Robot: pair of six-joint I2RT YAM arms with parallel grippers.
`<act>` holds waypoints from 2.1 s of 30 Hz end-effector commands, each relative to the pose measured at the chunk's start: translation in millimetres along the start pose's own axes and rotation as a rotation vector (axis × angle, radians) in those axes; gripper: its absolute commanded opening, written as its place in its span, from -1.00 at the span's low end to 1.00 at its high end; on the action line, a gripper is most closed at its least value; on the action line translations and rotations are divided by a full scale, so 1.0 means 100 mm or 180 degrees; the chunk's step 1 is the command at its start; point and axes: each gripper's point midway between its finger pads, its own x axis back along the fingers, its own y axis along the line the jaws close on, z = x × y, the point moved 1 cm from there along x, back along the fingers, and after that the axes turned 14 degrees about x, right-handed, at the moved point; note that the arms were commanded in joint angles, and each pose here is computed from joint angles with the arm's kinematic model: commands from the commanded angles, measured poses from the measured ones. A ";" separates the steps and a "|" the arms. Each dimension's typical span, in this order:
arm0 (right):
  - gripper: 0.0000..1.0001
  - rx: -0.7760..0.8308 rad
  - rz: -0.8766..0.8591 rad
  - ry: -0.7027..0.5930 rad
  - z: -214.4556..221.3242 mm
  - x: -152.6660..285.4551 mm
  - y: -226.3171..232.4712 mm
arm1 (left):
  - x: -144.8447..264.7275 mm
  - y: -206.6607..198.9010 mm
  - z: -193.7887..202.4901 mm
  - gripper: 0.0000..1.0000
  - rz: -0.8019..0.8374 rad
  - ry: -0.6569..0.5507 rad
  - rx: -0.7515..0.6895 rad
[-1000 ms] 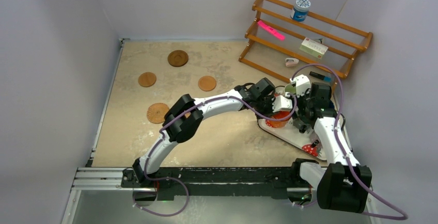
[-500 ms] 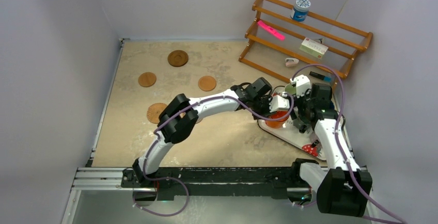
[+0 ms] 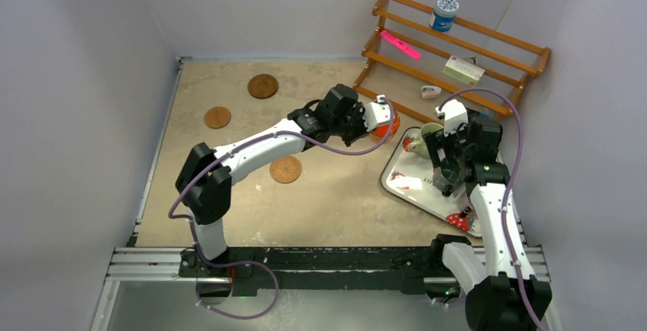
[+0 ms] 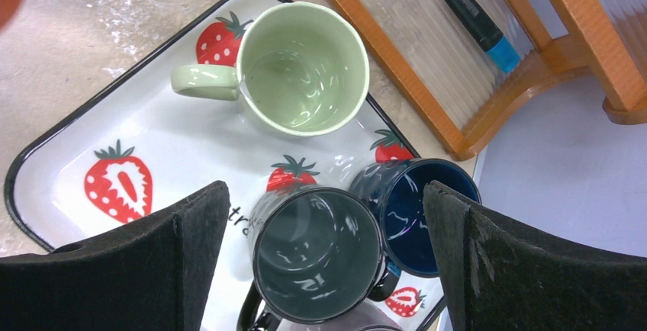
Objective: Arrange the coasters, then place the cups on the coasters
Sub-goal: Pick up the cup from the tray, then place the cup on the coaster.
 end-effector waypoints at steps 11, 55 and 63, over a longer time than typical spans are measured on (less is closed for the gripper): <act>0.98 0.0167 -0.0468 -0.0570 -0.29 0.04 0.24 | 0.85 0.53 -0.39 -1.00 -0.0959 -0.0473 -0.0044; 0.98 0.0163 -0.0153 -0.0672 -0.29 0.52 0.23 | 1.63 2.70 0.03 -1.00 -0.2895 -0.0422 0.0752; 0.98 0.0147 -0.0013 -0.0674 -0.27 0.61 0.20 | 1.66 2.90 0.11 -1.00 -0.3005 -0.0546 0.0813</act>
